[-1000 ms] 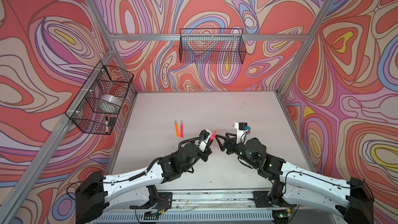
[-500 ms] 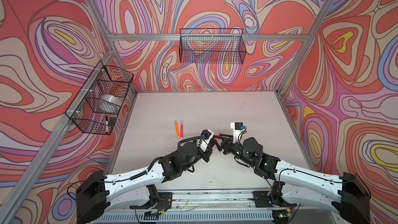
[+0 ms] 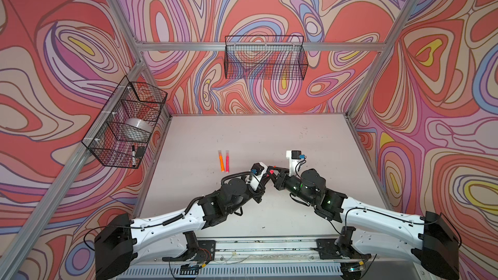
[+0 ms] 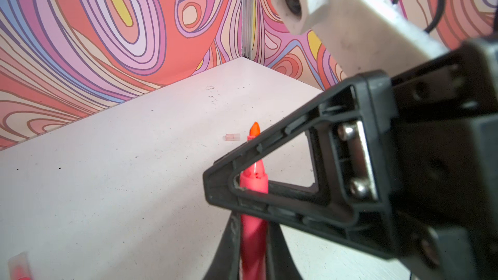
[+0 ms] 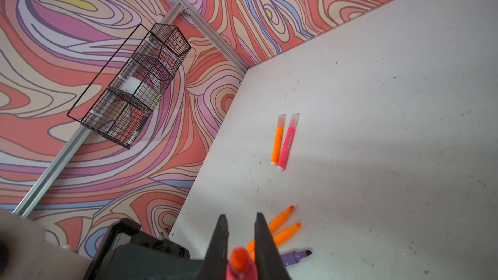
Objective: Insert pens into pen caps
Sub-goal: Pick up the pen from the bottom-center of the table.
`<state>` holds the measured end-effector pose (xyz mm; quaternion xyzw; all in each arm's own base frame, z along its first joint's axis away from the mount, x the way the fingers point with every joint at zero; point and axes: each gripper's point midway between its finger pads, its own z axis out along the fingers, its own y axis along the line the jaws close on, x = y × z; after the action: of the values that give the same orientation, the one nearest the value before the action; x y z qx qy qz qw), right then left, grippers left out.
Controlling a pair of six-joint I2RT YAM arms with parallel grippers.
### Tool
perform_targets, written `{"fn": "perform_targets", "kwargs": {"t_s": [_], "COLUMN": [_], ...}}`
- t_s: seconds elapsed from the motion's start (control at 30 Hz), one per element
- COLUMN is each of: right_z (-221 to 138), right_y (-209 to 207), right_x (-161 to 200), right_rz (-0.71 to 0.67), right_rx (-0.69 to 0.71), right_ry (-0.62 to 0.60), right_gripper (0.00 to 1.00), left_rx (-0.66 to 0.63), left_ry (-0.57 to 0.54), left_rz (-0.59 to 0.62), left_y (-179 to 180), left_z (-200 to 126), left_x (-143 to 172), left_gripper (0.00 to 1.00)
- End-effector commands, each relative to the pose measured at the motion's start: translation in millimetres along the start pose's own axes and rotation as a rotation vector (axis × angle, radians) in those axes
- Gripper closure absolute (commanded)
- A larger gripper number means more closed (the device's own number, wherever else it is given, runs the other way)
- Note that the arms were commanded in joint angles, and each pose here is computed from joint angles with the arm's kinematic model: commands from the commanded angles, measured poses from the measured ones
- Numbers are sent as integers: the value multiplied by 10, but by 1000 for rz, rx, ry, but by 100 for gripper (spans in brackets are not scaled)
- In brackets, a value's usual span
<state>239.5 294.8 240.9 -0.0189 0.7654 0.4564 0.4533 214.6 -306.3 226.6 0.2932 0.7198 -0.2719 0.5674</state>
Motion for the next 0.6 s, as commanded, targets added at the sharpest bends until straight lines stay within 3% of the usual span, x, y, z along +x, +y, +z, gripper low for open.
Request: {"fn": "perform_targets", "kwargs": {"t_s": [0.0,0.4,0.57], "right_z": [15,122,156], "right_y": [22,68,80], "right_x": [-37,-52,-55], "right_rz": [7,0,-1], "right_rx": [11,17,21], "right_ry": [-4,8,12], "right_gripper": [98,100,100], "left_rx": [-24,-36,-55], "left_ry": [-30,4,7], "left_rz": [21,56,61], "left_y": [35,37,67], "left_z": [24,116,128], "left_x": [-121,-45,-53], "left_gripper": [92,70,73]}}
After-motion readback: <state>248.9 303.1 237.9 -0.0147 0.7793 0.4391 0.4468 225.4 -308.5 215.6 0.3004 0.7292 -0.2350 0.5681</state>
